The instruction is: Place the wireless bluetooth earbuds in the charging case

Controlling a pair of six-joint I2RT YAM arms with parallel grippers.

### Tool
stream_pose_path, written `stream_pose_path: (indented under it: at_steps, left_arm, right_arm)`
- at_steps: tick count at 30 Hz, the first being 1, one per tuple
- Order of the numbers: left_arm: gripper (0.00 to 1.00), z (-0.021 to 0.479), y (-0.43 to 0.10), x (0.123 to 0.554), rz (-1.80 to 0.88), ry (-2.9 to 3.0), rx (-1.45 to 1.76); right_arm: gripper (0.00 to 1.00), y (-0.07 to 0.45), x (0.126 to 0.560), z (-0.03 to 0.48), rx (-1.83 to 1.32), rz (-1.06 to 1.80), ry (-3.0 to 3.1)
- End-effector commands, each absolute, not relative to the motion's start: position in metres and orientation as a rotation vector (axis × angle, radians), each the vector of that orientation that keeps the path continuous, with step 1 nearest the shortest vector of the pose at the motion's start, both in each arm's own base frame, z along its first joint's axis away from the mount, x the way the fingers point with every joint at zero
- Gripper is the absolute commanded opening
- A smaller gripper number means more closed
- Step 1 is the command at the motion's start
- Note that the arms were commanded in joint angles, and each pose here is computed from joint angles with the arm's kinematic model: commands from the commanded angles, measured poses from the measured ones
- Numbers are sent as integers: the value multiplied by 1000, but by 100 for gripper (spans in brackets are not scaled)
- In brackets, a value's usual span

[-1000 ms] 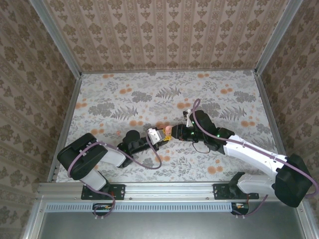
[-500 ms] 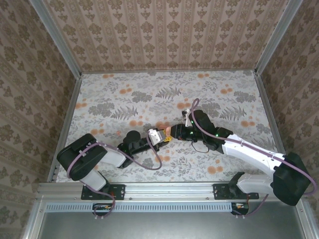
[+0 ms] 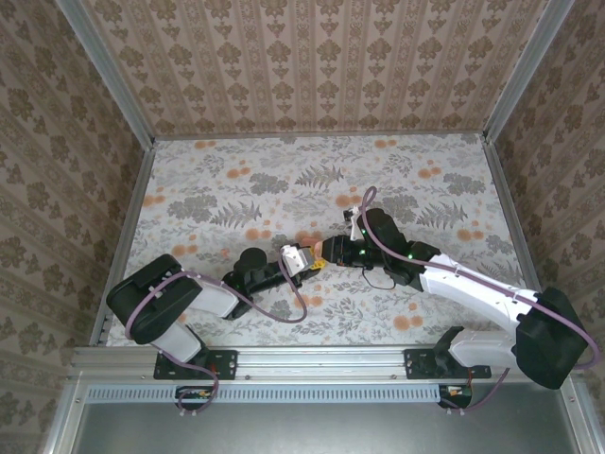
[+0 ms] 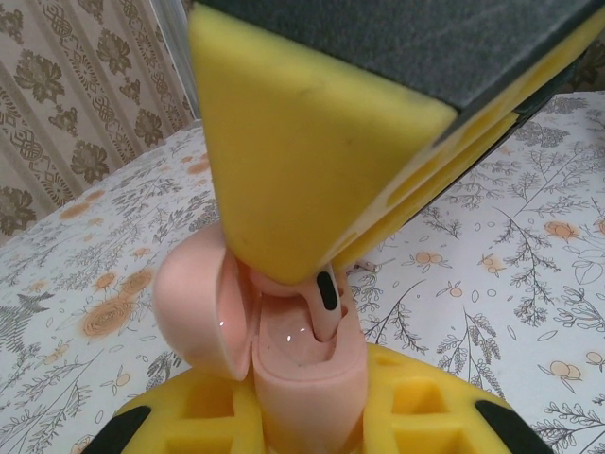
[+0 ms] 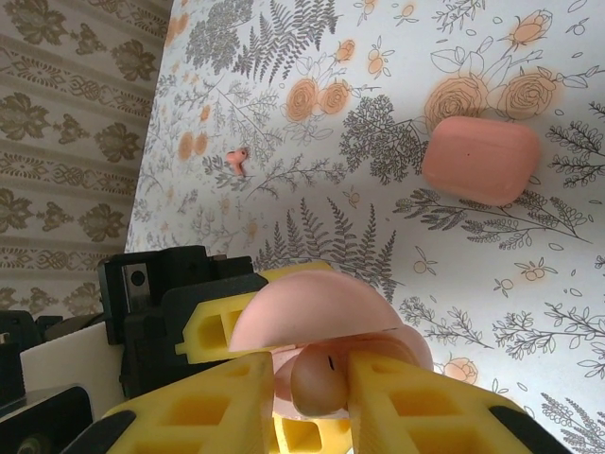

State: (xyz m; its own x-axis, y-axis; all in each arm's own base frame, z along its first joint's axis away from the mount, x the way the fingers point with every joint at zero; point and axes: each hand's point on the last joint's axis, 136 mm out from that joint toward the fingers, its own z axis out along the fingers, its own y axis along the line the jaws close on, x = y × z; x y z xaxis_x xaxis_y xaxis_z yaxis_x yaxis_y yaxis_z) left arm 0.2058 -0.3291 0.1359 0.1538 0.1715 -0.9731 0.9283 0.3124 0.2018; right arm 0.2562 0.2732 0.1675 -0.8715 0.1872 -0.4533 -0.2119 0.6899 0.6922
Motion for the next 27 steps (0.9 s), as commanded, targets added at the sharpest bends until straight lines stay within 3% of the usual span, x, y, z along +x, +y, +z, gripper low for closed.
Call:
stream_pose_path:
  at_steps: [1,27]
  left_arm:
    - [12,145,-330,203,-767,1289,1130]
    - [12,145,-330,204,-766,1292,1127]
  right_arm:
    - [29,281,257,180,-52,1127,2365]
    - [35,291,254,187,-119,1185,2341]
